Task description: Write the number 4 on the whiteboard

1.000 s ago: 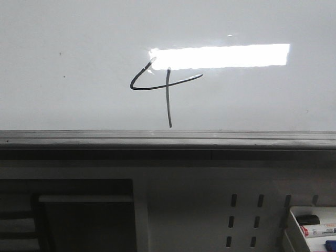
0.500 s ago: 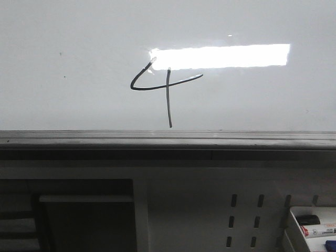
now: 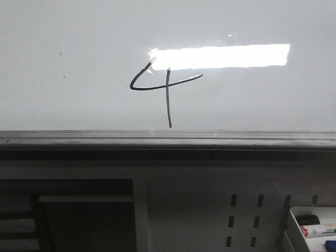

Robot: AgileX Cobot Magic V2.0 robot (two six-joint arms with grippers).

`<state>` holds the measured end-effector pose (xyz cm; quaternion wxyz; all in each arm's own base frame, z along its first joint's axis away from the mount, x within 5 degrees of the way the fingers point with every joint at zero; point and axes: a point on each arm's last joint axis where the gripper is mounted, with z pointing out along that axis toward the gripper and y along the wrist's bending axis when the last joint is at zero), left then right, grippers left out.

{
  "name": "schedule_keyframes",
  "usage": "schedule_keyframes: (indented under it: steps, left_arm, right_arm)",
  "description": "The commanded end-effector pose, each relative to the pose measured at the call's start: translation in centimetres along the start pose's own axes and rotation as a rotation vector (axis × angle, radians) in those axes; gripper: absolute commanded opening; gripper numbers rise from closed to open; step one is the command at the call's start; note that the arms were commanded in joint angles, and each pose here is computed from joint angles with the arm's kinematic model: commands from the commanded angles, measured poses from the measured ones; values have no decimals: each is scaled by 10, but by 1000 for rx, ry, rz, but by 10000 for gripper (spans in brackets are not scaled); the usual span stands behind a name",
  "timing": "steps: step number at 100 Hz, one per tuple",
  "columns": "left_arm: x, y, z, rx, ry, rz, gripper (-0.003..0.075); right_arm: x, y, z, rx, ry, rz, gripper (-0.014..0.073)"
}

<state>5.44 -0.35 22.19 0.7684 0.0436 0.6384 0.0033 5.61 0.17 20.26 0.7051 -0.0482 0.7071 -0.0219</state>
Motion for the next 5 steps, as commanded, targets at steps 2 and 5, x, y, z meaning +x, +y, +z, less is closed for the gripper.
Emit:
schedule_keyframes:
  steps: [2, 5]
  left_arm:
    - [1, 0, -3, -7, -67, -10, -20]
    - [1, 0, -3, -7, -67, -10, -20]
  right_arm:
    - [-1, 0, -1, 5, -78, -4, -69]
    - [-1, 0, -1, 5, -78, -4, -69]
